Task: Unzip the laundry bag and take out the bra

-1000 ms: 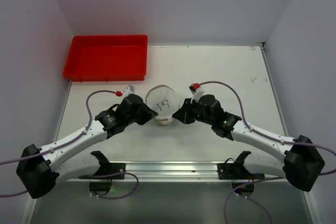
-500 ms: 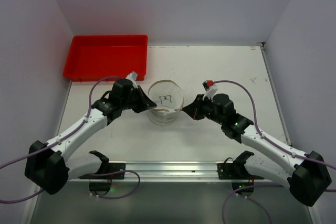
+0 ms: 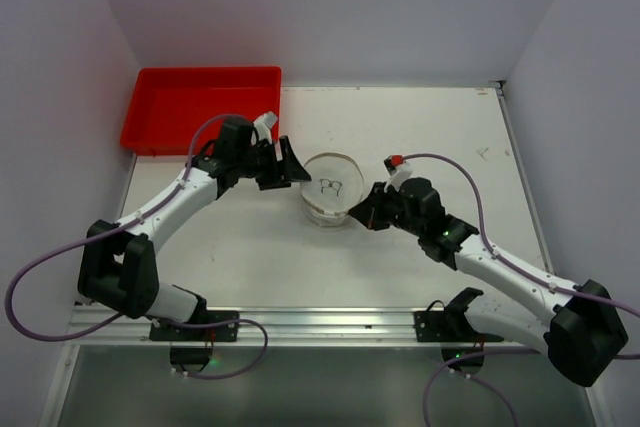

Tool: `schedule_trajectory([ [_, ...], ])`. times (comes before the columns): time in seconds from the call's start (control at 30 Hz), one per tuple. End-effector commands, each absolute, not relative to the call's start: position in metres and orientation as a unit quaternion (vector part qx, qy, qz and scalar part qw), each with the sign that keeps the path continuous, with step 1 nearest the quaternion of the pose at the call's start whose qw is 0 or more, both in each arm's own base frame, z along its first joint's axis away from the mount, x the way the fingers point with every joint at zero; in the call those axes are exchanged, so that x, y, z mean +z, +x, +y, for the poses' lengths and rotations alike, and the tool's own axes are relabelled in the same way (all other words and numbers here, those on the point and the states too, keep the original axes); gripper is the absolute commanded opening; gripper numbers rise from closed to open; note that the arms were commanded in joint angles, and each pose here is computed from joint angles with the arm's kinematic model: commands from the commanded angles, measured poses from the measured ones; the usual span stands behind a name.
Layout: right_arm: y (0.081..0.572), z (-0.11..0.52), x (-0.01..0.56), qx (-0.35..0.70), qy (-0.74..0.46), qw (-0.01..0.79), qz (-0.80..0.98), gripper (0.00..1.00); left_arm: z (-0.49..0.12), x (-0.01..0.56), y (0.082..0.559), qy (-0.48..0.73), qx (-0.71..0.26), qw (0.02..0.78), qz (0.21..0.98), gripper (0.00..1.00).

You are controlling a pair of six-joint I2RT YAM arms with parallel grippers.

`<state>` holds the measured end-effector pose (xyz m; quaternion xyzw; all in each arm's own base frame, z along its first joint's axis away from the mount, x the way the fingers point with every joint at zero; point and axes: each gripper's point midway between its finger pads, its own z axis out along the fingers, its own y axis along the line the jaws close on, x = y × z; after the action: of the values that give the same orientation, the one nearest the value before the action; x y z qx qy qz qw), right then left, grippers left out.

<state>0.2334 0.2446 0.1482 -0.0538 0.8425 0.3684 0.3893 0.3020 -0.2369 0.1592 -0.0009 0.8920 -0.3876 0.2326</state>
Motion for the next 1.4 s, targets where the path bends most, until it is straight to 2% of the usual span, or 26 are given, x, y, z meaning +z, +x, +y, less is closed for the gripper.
schedule_trajectory([
  [0.0, 0.237, 0.259, 0.153, 0.379, -0.016, 0.387, 0.841, 0.0, -0.252, 0.188, 0.305, -0.014, -0.425, 0.253, 0.869, 0.84],
  [0.07, 0.242, 0.27, 0.156, 0.382, -0.008, 0.386, 0.84, 0.0, -0.254, 0.191, 0.297, -0.031, -0.421, 0.257, 0.869, 0.96],
  [0.1, 0.239, 0.277, 0.157, 0.389, -0.001, 0.379, 0.84, 0.0, -0.248, 0.182, 0.294, -0.066, -0.407, 0.252, 0.875, 0.97],
  [0.3, 0.241, 0.298, 0.164, 0.39, 0.042, 0.382, 0.837, 0.0, -0.218, 0.166, 0.264, -0.197, -0.358, 0.288, 0.866, 0.97],
  [0.5, 0.234, 0.32, 0.166, 0.395, 0.028, 0.375, 0.838, 0.0, -0.232, 0.157, 0.244, -0.209, -0.366, 0.274, 0.865, 0.92],
  [0.6, 0.23, 0.329, 0.167, 0.399, 0.014, 0.37, 0.839, 0.0, -0.242, 0.156, 0.25, -0.203, -0.372, 0.275, 0.863, 0.84],
  [0.7, 0.226, 0.334, 0.168, 0.404, 0.005, 0.367, 0.838, 0.0, -0.25, 0.156, 0.259, -0.202, -0.377, 0.277, 0.86, 0.69],
  [0.73, 0.225, 0.335, 0.169, 0.405, 0.002, 0.368, 0.837, 0.0, -0.253, 0.152, 0.262, -0.202, -0.375, 0.274, 0.862, 0.52],
  [0.8, 0.225, 0.333, 0.17, 0.401, -0.001, 0.372, 0.837, 0.0, -0.257, 0.15, 0.264, -0.201, -0.377, 0.27, 0.863, 0.33],
  [0.83, 0.224, 0.329, 0.168, 0.394, -0.002, 0.374, 0.84, 0.0, -0.257, 0.147, 0.264, -0.2, -0.373, 0.268, 0.865, 0.16],
  [0.9, 0.223, 0.322, 0.164, 0.381, -0.008, 0.38, 0.843, 0.0, -0.254, 0.146, 0.265, -0.201, -0.367, 0.272, 0.867, 0.01],
  [1.23, 0.22, 0.238, 0.114, 0.274, -0.035, 0.42, 0.865, 0.0, -0.199, 0.156, 0.274, -0.217, -0.347, 0.304, 0.86, 0.0],
  [1.37, 0.23, 0.206, 0.107, 0.248, -0.018, 0.426, 0.87, 0.0, -0.207, 0.165, 0.272, -0.148, -0.372, 0.289, 0.87, 0.0],
])
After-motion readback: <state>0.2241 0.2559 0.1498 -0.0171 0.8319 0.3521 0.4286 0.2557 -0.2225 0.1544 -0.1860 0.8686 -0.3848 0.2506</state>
